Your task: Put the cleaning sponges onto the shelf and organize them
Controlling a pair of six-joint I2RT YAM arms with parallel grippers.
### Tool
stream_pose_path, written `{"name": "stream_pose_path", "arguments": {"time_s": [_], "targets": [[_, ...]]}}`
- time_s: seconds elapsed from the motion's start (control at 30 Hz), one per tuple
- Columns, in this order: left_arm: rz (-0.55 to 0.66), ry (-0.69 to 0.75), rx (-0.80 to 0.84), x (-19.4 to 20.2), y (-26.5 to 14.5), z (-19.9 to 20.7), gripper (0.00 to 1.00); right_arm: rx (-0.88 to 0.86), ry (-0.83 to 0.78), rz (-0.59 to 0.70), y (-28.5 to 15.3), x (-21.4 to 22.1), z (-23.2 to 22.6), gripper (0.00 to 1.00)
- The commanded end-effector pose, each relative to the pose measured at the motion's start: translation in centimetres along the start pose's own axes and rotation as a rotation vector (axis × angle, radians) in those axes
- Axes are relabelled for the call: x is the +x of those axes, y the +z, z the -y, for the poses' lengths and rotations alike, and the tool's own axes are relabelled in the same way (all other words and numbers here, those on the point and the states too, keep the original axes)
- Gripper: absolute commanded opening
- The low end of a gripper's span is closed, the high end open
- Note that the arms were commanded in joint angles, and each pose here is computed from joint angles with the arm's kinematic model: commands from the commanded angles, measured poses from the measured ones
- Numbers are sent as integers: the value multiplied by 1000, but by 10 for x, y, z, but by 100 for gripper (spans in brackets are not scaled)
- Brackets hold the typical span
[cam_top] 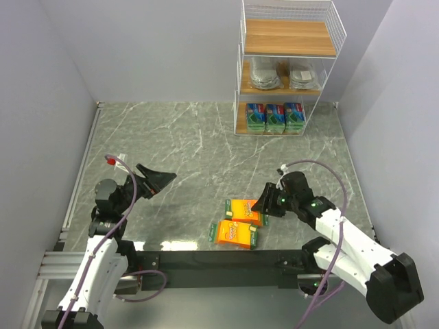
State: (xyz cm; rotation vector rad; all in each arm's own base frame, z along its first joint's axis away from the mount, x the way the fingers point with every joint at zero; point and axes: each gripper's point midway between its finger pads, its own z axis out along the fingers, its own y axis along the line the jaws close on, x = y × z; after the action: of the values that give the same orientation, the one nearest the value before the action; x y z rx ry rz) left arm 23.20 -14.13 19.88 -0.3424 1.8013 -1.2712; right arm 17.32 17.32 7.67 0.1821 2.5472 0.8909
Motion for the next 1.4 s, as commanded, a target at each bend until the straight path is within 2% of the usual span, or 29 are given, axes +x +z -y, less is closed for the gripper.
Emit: {"name": "stream_pose_path", "arguments": {"time_s": [0.0,0.23,0.27,0.33,0.37,0.73,0.9,1.13,1.37], "targets": [[20,38,35,-8,1,12,99,-47,-24,-26,7,7,-7,50],[18,33,33,-6,1,10,99,52,7,-23,17,7,12,45],[19,33,32,-7,1,10,99,57,11,-17,19,6,13,32],[17,33,34,-7,1,11,100,49,29,-9,22,5,12,15],[18,40,35,-7,0,12,100,41,31,-5,22,3,9,0],[22,46,30,-7,-2,14,99,-66,28,98,-8,-30,-36,0],[26,53,36,-9,-3,18,99,-160,29,194,-33,-64,-73,0],[37,69,29,-11,-7,21,99,-283,76,253,-57,-106,-107,0],[31,56,43,-10,-6,22,99,-498,105,439,-127,-180,-165,0]]}}
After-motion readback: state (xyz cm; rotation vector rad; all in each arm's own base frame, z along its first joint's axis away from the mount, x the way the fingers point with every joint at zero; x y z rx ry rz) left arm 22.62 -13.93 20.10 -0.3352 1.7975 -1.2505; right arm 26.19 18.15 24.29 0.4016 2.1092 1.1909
